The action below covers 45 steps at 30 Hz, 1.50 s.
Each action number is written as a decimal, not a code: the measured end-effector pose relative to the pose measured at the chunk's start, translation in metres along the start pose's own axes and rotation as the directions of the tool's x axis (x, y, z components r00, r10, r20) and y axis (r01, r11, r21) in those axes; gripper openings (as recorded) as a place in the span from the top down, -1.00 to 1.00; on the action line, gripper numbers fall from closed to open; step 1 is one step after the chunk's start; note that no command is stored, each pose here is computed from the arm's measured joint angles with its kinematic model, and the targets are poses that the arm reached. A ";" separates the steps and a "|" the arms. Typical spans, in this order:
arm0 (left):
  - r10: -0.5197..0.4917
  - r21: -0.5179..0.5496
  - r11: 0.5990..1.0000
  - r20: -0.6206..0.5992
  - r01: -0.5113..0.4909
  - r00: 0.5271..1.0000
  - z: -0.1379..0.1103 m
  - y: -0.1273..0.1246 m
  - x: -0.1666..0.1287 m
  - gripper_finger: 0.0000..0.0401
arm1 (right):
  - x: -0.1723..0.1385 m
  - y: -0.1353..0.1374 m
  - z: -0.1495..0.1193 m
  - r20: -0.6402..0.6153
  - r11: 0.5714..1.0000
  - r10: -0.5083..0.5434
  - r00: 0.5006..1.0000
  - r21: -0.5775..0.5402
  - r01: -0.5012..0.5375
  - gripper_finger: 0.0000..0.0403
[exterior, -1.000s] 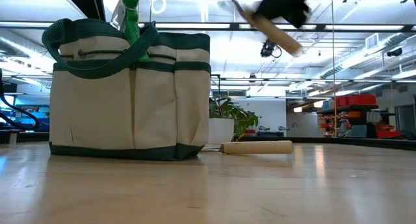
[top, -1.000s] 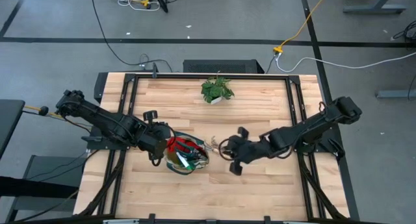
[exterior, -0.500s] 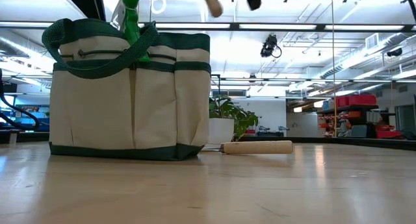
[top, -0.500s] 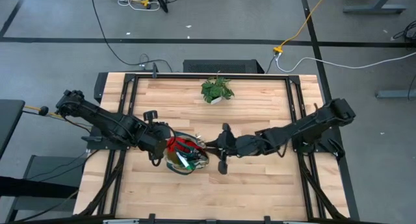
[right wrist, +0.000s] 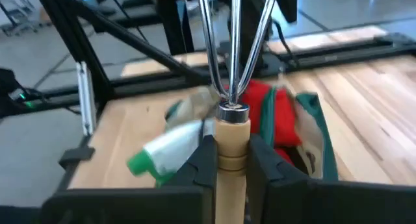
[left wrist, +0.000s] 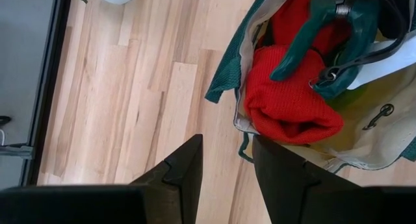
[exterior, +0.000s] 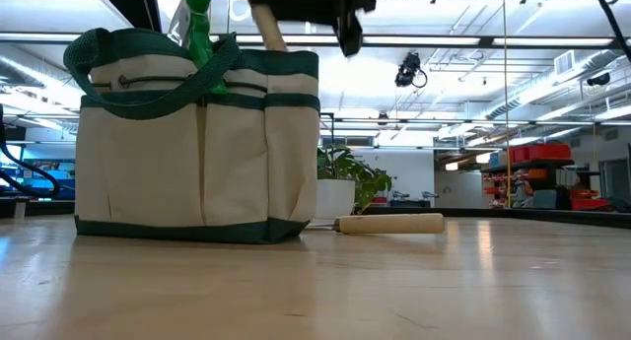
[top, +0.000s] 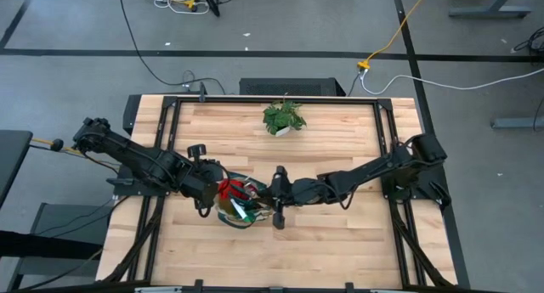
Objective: Pick & Place Garden tools in Gardening bag
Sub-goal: Put the right brown hand rake into the green gardening bag, then put the brown hand rake into the green gardening bag
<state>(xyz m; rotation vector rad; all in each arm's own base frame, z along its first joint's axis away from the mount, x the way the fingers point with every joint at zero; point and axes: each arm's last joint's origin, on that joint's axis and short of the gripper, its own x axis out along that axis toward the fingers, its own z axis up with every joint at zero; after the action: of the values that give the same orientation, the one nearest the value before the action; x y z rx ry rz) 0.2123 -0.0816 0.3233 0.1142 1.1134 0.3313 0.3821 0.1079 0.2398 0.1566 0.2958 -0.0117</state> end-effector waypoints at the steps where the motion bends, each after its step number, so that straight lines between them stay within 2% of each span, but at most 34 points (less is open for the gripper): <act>1: 0.000 0.000 1.000 0.000 0.000 1.000 0.000 0.000 0.000 0.30 | 0.002 0.000 -0.003 -0.010 1.000 -0.002 1.000 -0.001 0.002 0.85; 11: 0.006 0.000 1.000 0.003 -0.006 1.000 0.000 0.000 0.000 0.30 | 0.011 -0.001 -0.019 -0.077 1.000 -0.014 0.997 0.011 0.015 0.85; 16: 0.006 0.001 1.000 0.003 -0.006 1.000 0.000 0.000 0.000 0.30 | 0.024 -0.001 -0.039 -0.131 0.999 0.014 0.991 0.040 -0.009 0.85; 21: 0.006 0.001 1.000 0.003 -0.006 1.000 0.000 0.000 0.000 0.30 | 0.029 -0.001 -0.047 -0.147 0.998 0.036 0.988 0.058 -0.028 0.85; 25: 0.006 0.001 1.000 0.003 -0.006 1.000 0.000 0.000 0.000 0.30 | 0.029 -0.001 -0.045 -0.134 0.998 0.045 0.990 0.057 -0.037 0.82; 31: 0.006 0.001 1.000 0.003 -0.006 1.000 0.000 0.000 0.000 0.30 | 0.029 0.001 -0.042 -0.105 0.998 0.056 0.993 0.044 -0.051 0.47; 35: 0.006 0.001 1.000 0.003 -0.006 1.000 0.000 0.000 0.000 0.30 | 0.030 0.003 -0.037 -0.098 0.996 0.087 0.991 0.045 -0.083 0.34; 39: 0.006 0.001 1.000 0.003 -0.006 1.000 0.000 0.000 0.000 0.30 | 0.031 0.006 -0.029 -0.080 0.994 0.108 0.991 0.044 -0.105 0.31; 45: 0.006 0.001 1.000 0.003 -0.006 1.000 0.000 0.000 0.000 0.30 | 0.032 0.011 -0.008 -0.075 0.992 0.117 0.990 -0.031 -0.120 0.35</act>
<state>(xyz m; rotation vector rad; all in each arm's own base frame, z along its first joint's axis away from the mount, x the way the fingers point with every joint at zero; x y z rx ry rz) 0.2123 -0.0815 0.3234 0.1187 1.1102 0.3360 0.4108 0.1208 0.2244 0.1390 0.3588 0.1174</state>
